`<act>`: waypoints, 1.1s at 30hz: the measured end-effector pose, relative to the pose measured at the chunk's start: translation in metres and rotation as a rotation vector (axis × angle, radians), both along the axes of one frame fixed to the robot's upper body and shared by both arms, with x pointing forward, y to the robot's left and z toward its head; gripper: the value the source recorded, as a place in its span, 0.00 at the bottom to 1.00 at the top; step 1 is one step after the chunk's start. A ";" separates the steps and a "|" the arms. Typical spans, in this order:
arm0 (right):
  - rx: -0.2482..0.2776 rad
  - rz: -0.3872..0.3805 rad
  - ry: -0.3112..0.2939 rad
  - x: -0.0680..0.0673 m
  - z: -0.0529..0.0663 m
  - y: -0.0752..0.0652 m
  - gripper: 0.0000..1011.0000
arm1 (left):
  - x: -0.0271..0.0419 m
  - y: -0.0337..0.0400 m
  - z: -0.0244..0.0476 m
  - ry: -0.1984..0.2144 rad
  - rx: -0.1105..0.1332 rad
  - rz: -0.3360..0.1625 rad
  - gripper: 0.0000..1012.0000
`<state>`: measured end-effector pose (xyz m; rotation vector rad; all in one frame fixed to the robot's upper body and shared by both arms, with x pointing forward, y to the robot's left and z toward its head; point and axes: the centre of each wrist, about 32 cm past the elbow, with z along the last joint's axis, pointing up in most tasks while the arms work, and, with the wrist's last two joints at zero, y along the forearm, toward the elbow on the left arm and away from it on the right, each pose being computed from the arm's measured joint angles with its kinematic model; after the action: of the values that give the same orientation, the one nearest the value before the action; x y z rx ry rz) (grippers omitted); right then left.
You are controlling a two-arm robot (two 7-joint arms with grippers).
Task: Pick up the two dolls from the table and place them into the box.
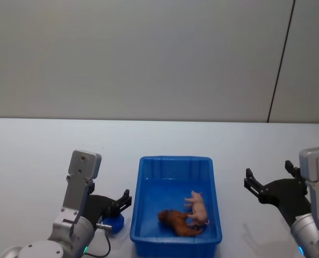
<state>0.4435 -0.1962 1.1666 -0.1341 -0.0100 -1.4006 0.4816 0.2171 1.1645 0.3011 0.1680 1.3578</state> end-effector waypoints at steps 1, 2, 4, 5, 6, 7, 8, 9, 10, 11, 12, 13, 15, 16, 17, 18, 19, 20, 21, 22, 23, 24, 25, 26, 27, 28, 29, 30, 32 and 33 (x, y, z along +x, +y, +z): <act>0.000 0.000 0.000 0.000 0.000 0.000 0.99 | 0.0006 0.0001 -0.0004 0.004 0.001 0.001 0.99; 0.000 0.000 0.000 0.000 0.000 0.000 0.99 | 0.0012 0.0002 -0.0008 0.009 0.001 0.002 0.99; 0.000 0.000 0.000 0.000 0.000 0.000 0.99 | 0.0031 0.0004 -0.0016 0.019 0.003 0.005 0.99; 0.000 0.000 0.000 0.000 0.000 0.000 0.99 | 0.0035 0.0006 -0.0021 0.023 0.003 0.006 0.99; 0.000 0.000 0.000 0.000 0.000 0.000 0.99 | 0.0047 0.0008 -0.0029 0.030 0.004 0.009 0.99; 0.000 0.000 0.000 0.000 0.000 0.000 0.99 | 0.0051 0.0009 -0.0033 0.035 0.005 0.009 0.99; 0.000 0.000 0.000 0.000 0.000 0.000 0.99 | 0.0056 0.0009 -0.0036 0.038 0.005 0.010 0.99; 0.000 0.000 0.000 0.000 0.000 0.000 0.99 | 0.0061 0.0008 -0.0038 0.040 0.005 0.011 0.99; 0.000 0.000 0.000 0.000 0.000 0.000 0.99 | 0.0070 0.0011 -0.0045 0.046 0.006 0.013 0.99; 0.000 0.000 0.000 0.000 0.000 0.000 0.99 | 0.0073 0.0012 -0.0048 0.049 0.006 0.014 0.99; 0.000 0.000 0.000 0.000 0.000 0.000 0.99 | 0.0076 0.0013 -0.0052 0.053 0.007 0.015 0.99; 0.000 0.000 0.000 0.000 0.000 0.000 0.99 | 0.0083 0.0015 -0.0057 0.058 0.007 0.016 0.99; 0.000 0.000 0.000 0.000 0.000 0.000 0.99 | 0.0090 0.0017 -0.0067 0.068 0.007 0.017 0.99; 0.000 0.000 0.000 0.000 0.000 0.000 0.99 | 0.0093 0.0018 -0.0070 0.071 0.007 0.017 0.99; 0.000 0.000 0.000 0.000 0.000 0.000 0.99 | 0.0094 0.0019 -0.0072 0.074 0.007 0.017 0.99; 0.000 0.000 0.000 0.000 0.000 0.000 0.99 | 0.0095 0.0020 -0.0076 0.078 0.007 0.018 0.99; 0.000 0.000 0.000 0.000 0.000 0.000 0.99 | 0.0097 0.0022 -0.0082 0.084 0.007 0.018 0.99; 0.000 0.000 0.000 0.000 0.000 0.000 0.99 | 0.0097 0.0023 -0.0085 0.088 0.006 0.018 0.99; 0.000 0.000 0.000 0.000 0.000 0.000 0.99 | 0.0098 0.0023 -0.0087 0.090 0.005 0.018 0.99; 0.000 0.000 0.000 0.000 0.000 0.000 0.99 | 0.0099 0.0025 -0.0092 0.096 0.003 0.019 0.99; 0.000 0.000 0.000 0.000 0.000 0.000 0.99 | 0.0098 0.0026 -0.0094 0.099 0.002 0.019 0.99; 0.000 0.000 0.000 0.000 0.000 0.000 0.99 | 0.0097 0.0026 -0.0096 0.101 0.001 0.018 0.99; 0.000 0.000 0.000 0.000 0.000 0.000 0.99 | 0.0095 0.0027 -0.0102 0.107 -0.001 0.018 0.99; 0.000 0.000 0.000 0.000 0.000 0.000 0.99 | 0.0093 0.0028 -0.0105 0.109 -0.002 0.018 0.99; 0.000 0.000 0.000 0.000 0.000 0.000 0.99 | 0.0092 0.0028 -0.0108 0.112 -0.003 0.018 0.99; 0.000 0.000 0.000 0.000 0.000 0.000 0.99 | 0.0089 0.0029 -0.0112 0.117 -0.005 0.018 0.99; 0.000 0.000 0.000 0.000 0.000 0.000 0.99 | 0.0089 0.0029 -0.0112 0.117 -0.005 0.018 0.99; 0.000 0.000 0.000 0.000 0.000 0.000 0.99 | 0.0086 0.0030 -0.0117 0.121 -0.007 0.018 0.99; 0.000 0.000 0.000 0.000 0.000 0.000 0.99 | 0.0083 0.0030 -0.0120 0.125 -0.009 0.017 0.99; 0.000 0.000 0.000 0.000 0.000 0.000 0.99 | 0.0081 0.0030 -0.0123 0.129 -0.011 0.017 0.98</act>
<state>0.4435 -0.1962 1.1665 -0.1344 -0.0099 -1.4004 0.4897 0.2202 1.1522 0.3791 0.2860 1.3543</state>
